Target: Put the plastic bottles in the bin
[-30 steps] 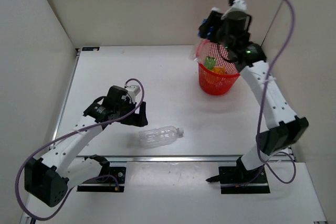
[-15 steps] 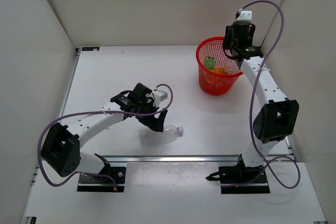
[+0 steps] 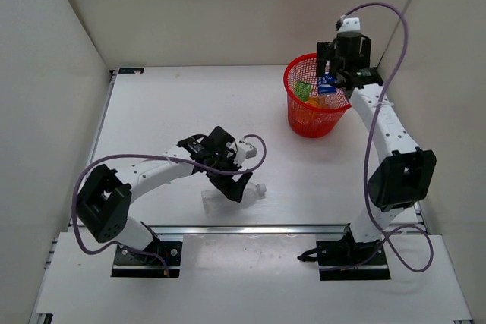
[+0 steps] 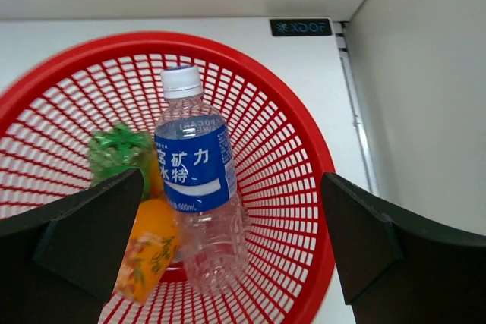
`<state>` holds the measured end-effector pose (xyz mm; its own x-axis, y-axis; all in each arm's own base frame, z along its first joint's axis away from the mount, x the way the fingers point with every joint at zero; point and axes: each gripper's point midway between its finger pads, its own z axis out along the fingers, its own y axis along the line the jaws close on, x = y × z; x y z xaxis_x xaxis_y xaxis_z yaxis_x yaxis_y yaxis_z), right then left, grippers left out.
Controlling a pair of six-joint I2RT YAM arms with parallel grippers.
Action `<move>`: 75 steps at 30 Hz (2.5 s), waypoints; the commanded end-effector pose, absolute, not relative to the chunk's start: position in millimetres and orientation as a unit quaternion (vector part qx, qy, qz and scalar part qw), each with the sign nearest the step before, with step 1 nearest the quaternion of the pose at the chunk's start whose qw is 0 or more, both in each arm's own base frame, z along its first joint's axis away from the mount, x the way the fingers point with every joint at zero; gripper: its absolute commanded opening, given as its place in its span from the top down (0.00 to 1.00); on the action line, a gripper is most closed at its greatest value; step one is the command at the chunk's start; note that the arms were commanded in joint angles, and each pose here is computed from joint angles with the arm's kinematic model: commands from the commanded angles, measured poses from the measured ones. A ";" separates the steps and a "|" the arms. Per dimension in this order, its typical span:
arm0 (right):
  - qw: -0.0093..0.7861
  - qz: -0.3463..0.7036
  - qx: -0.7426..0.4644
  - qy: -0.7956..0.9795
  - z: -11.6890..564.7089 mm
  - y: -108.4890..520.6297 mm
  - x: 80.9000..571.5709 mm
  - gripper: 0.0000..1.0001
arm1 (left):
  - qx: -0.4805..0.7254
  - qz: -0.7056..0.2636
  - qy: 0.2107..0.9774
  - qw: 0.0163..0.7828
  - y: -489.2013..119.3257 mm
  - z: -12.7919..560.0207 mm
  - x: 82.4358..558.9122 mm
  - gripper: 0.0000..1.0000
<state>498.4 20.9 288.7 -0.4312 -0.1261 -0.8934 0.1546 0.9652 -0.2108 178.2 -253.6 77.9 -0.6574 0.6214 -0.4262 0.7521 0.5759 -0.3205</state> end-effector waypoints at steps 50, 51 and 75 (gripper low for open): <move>0.363 -0.017 0.308 0.879 154.5 -60.4 242.1 0.01 | -0.004 -0.461 0.674 0.578 -509.5 375.9 479.9 0.01; 0.365 -0.020 0.308 0.878 156.3 -61.1 243.9 0.01 | 0.004 -0.457 0.670 0.585 -507.8 384.0 474.4 0.01; 0.383 0.023 0.272 0.883 166.1 -53.6 238.7 0.01 | -0.188 -0.119 0.865 0.449 -70.4 184.0 237.0 0.01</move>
